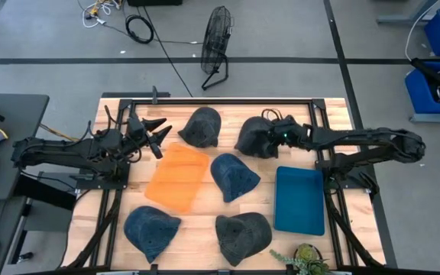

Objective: Pick & Place hat
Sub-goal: Put the top right black cap into the blue bin

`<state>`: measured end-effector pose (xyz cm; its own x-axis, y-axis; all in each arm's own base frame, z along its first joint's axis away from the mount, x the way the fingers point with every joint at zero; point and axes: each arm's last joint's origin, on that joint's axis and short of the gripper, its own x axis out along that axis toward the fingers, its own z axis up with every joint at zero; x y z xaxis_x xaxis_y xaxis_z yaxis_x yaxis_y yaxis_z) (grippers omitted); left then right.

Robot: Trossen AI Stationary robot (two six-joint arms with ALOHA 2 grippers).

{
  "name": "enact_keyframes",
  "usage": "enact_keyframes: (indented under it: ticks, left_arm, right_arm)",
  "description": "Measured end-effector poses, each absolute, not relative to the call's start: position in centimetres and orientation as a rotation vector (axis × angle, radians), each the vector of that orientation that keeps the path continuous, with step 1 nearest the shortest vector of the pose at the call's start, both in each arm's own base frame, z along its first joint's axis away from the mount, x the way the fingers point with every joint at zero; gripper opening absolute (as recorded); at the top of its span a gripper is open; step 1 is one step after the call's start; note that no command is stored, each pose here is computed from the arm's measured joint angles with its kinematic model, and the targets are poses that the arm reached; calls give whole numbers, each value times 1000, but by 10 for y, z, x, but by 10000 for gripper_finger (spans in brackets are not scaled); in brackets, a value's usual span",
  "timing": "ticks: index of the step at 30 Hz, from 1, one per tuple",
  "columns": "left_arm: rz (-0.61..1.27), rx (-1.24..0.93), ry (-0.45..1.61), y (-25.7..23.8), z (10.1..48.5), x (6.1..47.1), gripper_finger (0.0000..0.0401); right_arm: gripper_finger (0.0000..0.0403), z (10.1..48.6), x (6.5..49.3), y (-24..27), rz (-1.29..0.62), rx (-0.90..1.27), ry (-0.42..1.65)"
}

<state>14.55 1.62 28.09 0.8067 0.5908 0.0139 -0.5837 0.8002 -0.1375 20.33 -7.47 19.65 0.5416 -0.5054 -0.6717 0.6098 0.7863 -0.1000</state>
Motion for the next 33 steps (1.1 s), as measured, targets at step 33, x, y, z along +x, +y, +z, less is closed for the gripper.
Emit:
enact_keyframes:
  ticks: [33]
  left_arm:
    - [628, -129, -57, 16, 281, 146, 177]
  right_arm:
    - [4, 283, 139, 65, -212, 582, 1433]
